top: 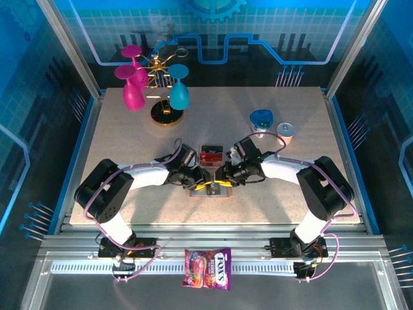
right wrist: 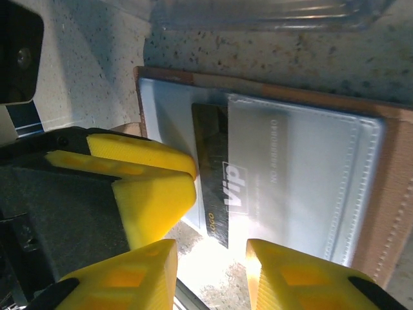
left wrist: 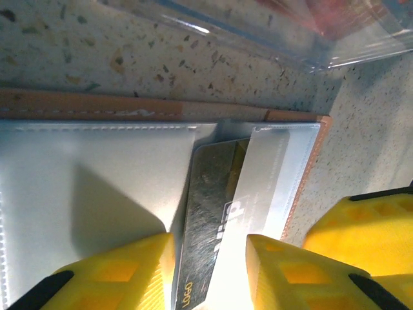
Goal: Take the credit cards out of the card holder
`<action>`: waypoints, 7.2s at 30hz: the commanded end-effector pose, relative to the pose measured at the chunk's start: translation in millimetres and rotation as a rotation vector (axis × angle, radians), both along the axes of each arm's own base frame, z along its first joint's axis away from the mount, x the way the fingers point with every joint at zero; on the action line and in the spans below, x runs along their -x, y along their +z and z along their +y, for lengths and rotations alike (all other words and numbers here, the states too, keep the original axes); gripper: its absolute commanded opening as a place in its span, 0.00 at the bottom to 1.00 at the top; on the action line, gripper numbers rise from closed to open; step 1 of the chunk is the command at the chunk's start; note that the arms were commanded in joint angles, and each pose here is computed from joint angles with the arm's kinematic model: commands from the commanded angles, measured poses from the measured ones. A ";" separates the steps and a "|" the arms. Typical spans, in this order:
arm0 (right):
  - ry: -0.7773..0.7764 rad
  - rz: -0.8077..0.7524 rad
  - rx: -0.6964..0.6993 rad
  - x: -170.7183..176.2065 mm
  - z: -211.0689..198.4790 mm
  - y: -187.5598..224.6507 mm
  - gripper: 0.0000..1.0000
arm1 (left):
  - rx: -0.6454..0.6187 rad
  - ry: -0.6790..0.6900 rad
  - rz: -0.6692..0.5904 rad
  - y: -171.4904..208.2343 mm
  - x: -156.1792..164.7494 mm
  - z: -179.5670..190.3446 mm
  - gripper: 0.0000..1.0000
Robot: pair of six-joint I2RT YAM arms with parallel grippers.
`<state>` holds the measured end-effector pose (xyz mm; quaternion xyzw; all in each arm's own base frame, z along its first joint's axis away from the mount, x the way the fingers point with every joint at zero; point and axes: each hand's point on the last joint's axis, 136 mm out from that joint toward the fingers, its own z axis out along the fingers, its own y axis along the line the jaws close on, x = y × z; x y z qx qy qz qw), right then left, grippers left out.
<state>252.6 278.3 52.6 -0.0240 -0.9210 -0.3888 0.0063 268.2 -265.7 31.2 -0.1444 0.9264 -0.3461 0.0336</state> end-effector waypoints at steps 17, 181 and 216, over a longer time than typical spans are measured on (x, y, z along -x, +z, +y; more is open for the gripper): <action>0.007 0.068 0.040 7.1 -0.1 -34.1 0.35 | -0.006 0.023 0.032 -8.3 5.5 7.0 0.35; -0.176 -0.102 0.071 7.6 -93.7 41.6 0.35 | -0.498 -1.607 -0.765 128.8 -77.0 16.5 0.00; -0.244 -0.069 0.036 -2.5 -123.2 27.1 0.36 | -0.592 -1.704 -0.729 88.8 -127.0 -10.2 0.00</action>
